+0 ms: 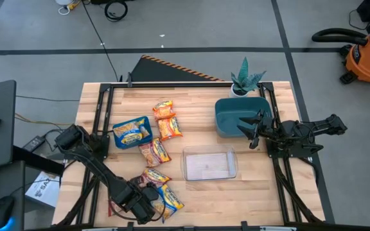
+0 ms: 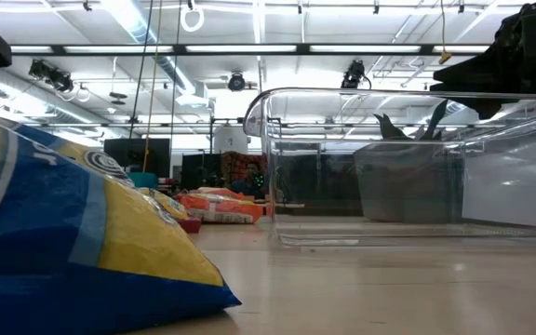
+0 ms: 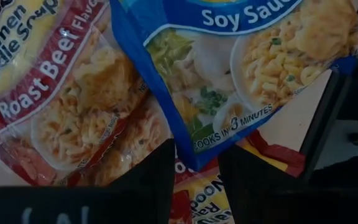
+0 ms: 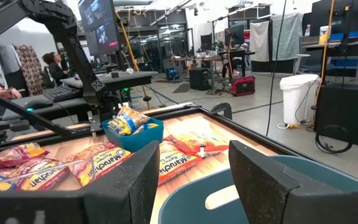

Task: Sort Maruchan noodles
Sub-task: Put the blue noodle pack into the blue bin

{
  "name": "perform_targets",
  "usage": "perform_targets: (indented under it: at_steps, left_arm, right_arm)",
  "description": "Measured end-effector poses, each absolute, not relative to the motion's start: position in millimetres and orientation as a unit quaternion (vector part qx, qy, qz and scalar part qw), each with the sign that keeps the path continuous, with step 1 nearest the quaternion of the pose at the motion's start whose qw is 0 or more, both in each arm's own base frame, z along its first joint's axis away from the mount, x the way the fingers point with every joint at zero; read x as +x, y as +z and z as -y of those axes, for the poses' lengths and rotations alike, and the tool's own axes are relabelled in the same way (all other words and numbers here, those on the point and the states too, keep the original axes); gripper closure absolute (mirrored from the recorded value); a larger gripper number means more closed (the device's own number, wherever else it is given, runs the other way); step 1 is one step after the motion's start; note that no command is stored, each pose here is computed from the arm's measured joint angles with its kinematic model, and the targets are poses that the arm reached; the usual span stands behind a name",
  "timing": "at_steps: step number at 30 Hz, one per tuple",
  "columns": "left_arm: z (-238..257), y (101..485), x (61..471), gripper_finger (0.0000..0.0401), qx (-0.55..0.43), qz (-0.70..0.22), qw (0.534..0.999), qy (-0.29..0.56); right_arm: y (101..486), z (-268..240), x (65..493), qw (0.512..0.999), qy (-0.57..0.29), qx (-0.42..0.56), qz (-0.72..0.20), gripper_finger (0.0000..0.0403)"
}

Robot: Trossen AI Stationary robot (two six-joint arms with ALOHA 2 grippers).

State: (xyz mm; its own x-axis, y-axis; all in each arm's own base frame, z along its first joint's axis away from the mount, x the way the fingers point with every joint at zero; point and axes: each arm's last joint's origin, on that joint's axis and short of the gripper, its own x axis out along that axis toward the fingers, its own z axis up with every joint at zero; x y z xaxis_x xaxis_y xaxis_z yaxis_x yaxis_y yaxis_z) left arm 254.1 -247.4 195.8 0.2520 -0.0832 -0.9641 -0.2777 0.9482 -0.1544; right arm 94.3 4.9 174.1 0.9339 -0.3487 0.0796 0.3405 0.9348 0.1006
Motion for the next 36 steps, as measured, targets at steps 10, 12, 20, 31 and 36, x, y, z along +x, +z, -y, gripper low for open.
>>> perform_targets:
  at_steps: [10, 12, 20, 31, 36]
  left_arm:
    - [247, 196, 257, 0.0357, -0.153, -0.599, 0.783, 0.064]
    - [247, 197, 259, 0.0386, -0.155, -0.592, 0.789, 0.061]
    - [237, 222, 266, 0.0396, -0.148, -0.555, 0.813, 0.094]
    - [185, 281, 258, 0.0399, -0.076, -0.47, 0.829, 0.292]
    - [159, 288, 252, 0.0399, -0.045, -0.456, 0.806, 0.374]
  right_arm:
    - [174, -5, 94, 0.982, -0.175, 0.042, 0.048, 0.0204]
    - [174, -5, 94, 0.982, -0.175, 0.043, 0.048, 0.0204]
    - [174, -5, 94, 0.982, -0.176, 0.042, 0.048, 0.0204]
    - [174, -5, 94, 0.982, -0.175, 0.043, 0.048, 0.0204]
    - [174, -5, 94, 0.982, -0.175, 0.043, 0.048, 0.0204]
